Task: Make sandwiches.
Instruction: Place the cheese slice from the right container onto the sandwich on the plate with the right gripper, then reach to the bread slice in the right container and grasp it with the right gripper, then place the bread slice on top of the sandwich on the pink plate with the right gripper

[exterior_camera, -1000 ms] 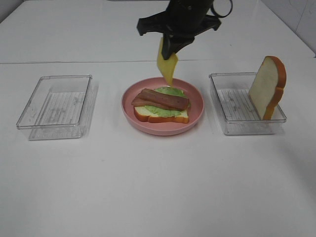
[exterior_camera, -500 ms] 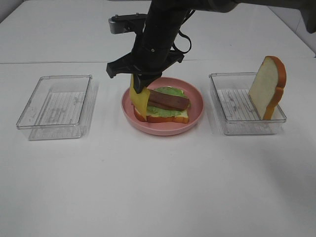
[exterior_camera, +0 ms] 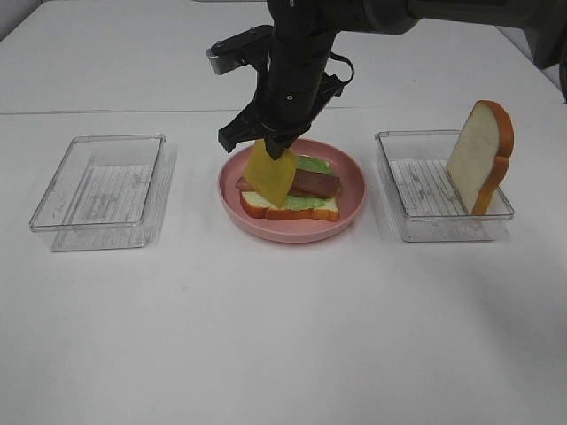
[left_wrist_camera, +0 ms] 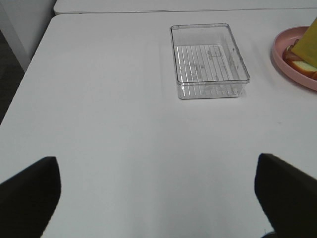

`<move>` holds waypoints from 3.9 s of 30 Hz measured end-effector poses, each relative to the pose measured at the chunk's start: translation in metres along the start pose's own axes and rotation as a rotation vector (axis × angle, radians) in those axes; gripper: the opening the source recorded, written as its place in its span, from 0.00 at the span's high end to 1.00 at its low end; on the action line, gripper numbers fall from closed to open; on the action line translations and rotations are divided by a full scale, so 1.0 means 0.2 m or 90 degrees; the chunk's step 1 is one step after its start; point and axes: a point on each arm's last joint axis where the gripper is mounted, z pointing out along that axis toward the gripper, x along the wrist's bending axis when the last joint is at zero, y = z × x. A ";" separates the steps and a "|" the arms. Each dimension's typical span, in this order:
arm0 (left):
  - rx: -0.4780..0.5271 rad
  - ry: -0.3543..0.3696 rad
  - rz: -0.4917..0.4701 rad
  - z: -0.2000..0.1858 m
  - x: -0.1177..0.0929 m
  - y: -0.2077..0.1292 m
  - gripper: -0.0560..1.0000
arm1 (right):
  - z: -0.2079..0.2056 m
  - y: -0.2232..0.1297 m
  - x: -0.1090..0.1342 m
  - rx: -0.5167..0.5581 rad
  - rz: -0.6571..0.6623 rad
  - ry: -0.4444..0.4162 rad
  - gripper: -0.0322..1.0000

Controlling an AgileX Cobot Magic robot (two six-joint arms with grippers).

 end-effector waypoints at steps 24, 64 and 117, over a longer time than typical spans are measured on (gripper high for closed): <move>0.000 0.000 0.000 0.00 0.00 0.00 0.01 | -0.01 0.00 -0.08 0.003 -0.029 -0.117 0.09; 0.000 0.000 0.000 0.00 0.00 0.00 0.01 | -0.70 -0.38 -1.26 0.024 0.355 -0.169 0.08; 0.000 0.000 0.000 0.00 0.00 0.00 0.01 | -0.51 -0.06 -0.95 -0.040 0.347 0.166 0.74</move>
